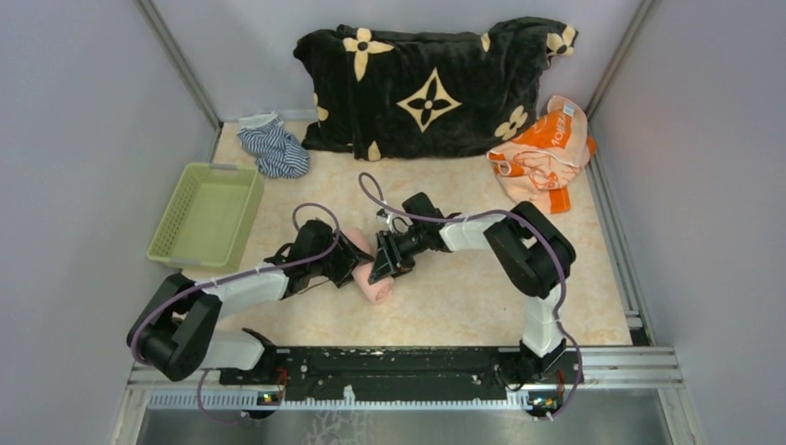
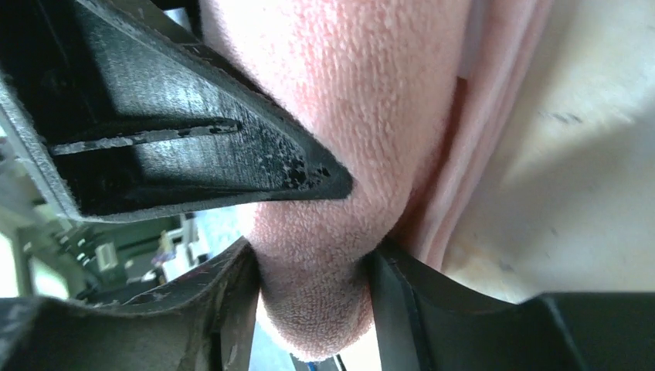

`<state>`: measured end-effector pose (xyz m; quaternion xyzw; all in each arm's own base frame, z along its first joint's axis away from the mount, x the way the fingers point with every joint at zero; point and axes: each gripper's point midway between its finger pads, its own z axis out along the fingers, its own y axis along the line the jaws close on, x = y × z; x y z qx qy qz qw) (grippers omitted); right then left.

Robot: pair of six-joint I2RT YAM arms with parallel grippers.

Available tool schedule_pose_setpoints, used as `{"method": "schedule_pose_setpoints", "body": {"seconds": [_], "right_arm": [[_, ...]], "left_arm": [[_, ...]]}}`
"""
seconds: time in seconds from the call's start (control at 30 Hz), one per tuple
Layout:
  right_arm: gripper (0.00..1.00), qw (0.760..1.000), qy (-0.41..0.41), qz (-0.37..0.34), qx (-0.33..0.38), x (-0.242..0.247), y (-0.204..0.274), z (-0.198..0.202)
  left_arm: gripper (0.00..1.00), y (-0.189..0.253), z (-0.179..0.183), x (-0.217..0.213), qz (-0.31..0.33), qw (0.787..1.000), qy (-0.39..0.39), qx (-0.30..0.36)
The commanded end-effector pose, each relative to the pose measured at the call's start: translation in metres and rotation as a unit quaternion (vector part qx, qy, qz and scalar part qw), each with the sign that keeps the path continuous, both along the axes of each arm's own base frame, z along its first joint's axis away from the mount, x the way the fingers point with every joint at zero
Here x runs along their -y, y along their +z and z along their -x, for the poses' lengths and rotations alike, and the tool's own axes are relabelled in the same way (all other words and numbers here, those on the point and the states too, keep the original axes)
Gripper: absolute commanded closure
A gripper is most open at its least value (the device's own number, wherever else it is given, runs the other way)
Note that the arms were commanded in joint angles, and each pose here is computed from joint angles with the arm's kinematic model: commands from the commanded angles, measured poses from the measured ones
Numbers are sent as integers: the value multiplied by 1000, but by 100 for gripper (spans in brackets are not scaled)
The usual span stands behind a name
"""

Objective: Roll the towels
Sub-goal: Pick up the towel at the center of the board, then place the towel in the bin.

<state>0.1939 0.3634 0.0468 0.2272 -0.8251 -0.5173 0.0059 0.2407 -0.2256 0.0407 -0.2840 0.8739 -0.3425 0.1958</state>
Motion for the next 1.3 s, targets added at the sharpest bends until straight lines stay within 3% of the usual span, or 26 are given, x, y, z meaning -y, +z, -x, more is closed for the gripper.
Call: {"method": "schedule_pose_setpoints", "body": {"seconds": [0.0,0.2,0.33,0.63,0.87,1.07,1.27], "right_arm": [[46,986,-48,145,62,36,-25,-1],[41,966,-88,163,182,60,35,-23],[38,938,-130,203,251,90,56,-35],[26,886,-198,242,343,133,84,-54],[26,886,-196,231,351,132,85,-53],[26,889,-190,225,352,129,85,-54],[26,888,-186,225,356,129,83,-54]], "left_arm": [[52,-17,4,-11,-53,998,15,-28],[59,17,-23,-29,-71,995,63,18],[61,52,-46,-54,-68,991,100,54],[61,130,-95,-162,-102,964,214,118],[62,173,-125,-265,-147,931,299,150],[62,214,-161,-325,-151,913,330,185],[61,180,-164,-369,-173,910,346,150]]}}
